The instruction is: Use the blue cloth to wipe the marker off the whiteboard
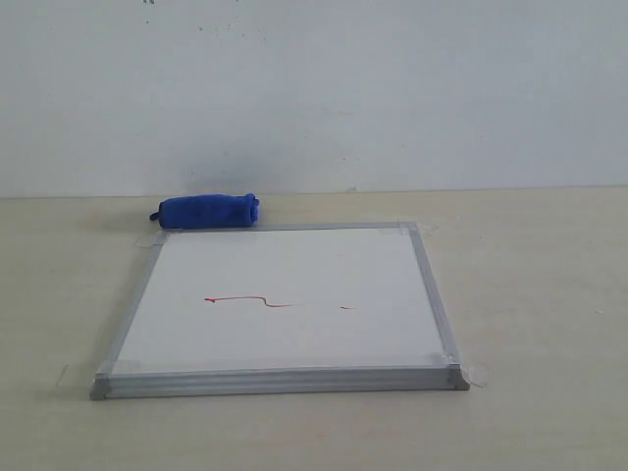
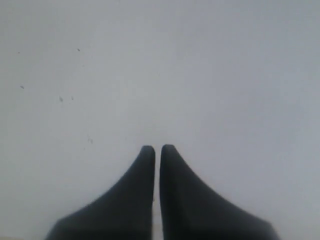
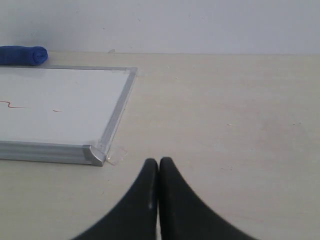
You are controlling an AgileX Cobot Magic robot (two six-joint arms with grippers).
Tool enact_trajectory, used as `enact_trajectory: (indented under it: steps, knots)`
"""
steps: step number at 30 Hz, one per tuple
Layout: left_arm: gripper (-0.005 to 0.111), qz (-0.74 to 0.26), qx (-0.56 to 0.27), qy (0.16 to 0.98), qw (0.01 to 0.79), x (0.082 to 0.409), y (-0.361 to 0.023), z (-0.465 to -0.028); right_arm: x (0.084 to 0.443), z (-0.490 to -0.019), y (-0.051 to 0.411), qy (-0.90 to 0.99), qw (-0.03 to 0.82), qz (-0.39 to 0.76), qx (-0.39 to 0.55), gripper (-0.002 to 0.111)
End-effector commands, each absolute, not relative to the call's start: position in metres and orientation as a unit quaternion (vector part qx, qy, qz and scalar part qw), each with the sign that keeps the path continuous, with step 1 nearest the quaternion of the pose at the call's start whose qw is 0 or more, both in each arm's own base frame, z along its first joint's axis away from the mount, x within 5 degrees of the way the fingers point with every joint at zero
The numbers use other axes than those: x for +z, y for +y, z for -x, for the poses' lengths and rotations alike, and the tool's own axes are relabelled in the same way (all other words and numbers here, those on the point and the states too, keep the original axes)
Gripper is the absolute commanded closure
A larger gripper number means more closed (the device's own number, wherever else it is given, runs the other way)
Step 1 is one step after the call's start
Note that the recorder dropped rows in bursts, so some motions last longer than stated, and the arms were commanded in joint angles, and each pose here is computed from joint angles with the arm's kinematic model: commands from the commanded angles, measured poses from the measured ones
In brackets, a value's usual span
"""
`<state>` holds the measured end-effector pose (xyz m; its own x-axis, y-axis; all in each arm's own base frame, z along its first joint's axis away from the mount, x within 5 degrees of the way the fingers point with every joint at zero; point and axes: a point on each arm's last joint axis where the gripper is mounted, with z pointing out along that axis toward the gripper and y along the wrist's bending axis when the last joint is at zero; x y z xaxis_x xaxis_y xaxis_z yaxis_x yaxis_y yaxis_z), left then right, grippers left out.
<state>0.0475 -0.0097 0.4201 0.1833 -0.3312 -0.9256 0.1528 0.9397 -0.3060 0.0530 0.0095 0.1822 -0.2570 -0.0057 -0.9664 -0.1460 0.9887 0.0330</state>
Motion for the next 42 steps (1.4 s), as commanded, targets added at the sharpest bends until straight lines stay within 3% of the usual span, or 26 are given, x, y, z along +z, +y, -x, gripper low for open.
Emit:
enact_trajectory:
  steps: [1, 5, 12, 18, 24, 28, 32, 36, 42]
  knots:
    - [0.103, -0.096, -0.105, 0.784, 0.605, 0.448, -0.024, -0.125, 0.183, -0.053, 0.009, 0.787, 0.613, 0.047, 0.057, 0.108]
    - [0.103, -0.213, -0.103, 0.828, 0.509, 0.44, -0.029, -0.198, 0.183, -0.053, 0.009, 0.787, 0.613, 0.047, 0.057, 0.108]
    - [0.103, -0.278, -0.007, 0.821, 0.498, 0.389, -0.016, -0.297, 0.183, -0.053, 0.009, 0.787, 0.613, 0.047, 0.057, 0.108]
    - [0.103, -0.263, 0.023, 0.841, 0.472, 0.327, -0.006, -0.366, 0.183, -0.053, 0.009, 0.787, 0.613, 0.047, 0.057, 0.108]
    - [0.103, -0.268, -0.031, 0.873, 0.406, 0.276, -0.018, -0.436, 0.183, -0.053, 0.009, 0.787, 0.613, 0.047, 0.057, 0.108]
    - [0.103, -0.294, 0.012, 0.871, 0.393, 0.263, -0.037, -0.473, 0.183, -0.053, 0.009, 0.787, 0.613, 0.047, 0.057, 0.108]
    - [0.094, -0.276, 0.091, 0.881, 0.373, 0.262, -0.04, -0.504, 0.183, -0.053, 0.009, 0.787, 0.613, 0.047, 0.057, 0.108]
    - [0.089, -0.277, 0.086, 0.9, 0.324, 0.252, -0.043, -0.527, 0.183, -0.053, 0.009, 0.787, 0.613, 0.047, 0.057, 0.108]
    - [0.089, -0.314, 0.093, 0.892, 0.312, 0.229, -0.051, -0.548, 0.183, -0.053, 0.009, 0.787, 0.613, 0.047, 0.057, 0.108]
